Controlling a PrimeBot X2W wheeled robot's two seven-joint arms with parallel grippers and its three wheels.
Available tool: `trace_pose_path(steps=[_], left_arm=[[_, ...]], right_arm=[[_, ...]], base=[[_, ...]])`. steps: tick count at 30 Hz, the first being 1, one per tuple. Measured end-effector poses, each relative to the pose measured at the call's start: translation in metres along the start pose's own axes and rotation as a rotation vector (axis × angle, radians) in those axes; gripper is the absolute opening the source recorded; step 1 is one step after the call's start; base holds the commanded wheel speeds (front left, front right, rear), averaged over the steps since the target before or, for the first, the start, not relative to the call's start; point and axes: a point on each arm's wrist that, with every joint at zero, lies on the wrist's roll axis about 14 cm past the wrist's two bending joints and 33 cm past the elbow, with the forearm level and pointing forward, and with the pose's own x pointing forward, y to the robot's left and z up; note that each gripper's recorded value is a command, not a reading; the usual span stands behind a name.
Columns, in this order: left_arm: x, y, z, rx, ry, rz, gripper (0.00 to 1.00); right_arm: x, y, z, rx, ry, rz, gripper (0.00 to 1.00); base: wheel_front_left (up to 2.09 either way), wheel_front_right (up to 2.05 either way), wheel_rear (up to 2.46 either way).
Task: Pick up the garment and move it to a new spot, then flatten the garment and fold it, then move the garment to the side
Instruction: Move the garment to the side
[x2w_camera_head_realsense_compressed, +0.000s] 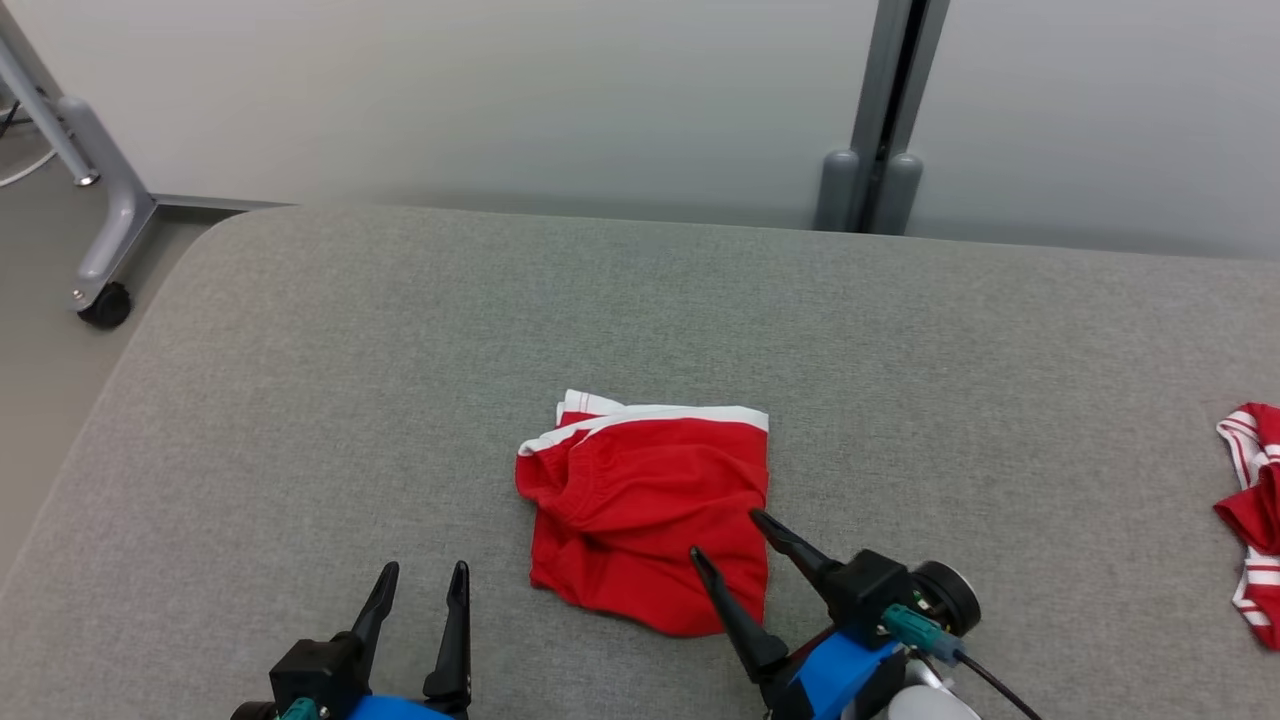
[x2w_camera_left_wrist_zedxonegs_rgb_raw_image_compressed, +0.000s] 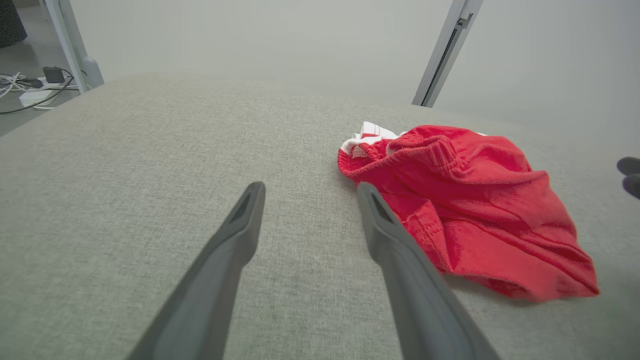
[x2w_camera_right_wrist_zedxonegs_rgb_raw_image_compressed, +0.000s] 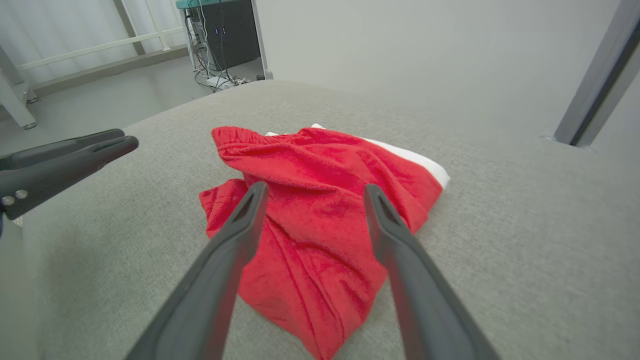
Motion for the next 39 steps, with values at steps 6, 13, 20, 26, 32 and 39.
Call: trace_pose_path(steps=[6,13,20,26,32,39], left_arm=[[-0.004,0.013,-0.003,-0.027,0.009,0.048,1.00],[-0.012,0.025,-0.010,-0.053,0.026,0.096,1.00],[-0.012,0.028,-0.011,-0.061,0.031,0.105,1.00],[-0.007,0.026,-0.009,-0.063,0.027,0.099,1.00],[-0.005,0.030,-0.007,-0.071,0.026,0.111,1.00],[-0.007,0.033,-0.010,-0.081,0.033,0.124,1.00]], right_arm=[[0.027,0.029,-0.009,-0.080,0.063,0.144,1.00],[0.038,0.037,-0.025,-0.093,0.122,0.192,1.00],[0.037,0.032,-0.038,-0.096,0.166,0.182,1.00],[0.044,0.023,-0.042,-0.130,0.193,0.174,1.00],[0.049,0.023,-0.048,-0.134,0.221,0.183,0.44],[0.049,0.027,-0.051,-0.133,0.228,0.198,0.00]], base=[[0.00,0.00,0.00],[0.00,0.00,0.00],[0.00,0.00,0.00],[0.00,0.00,0.00],[0.00,0.00,0.00],[0.00,0.00,0.00]])
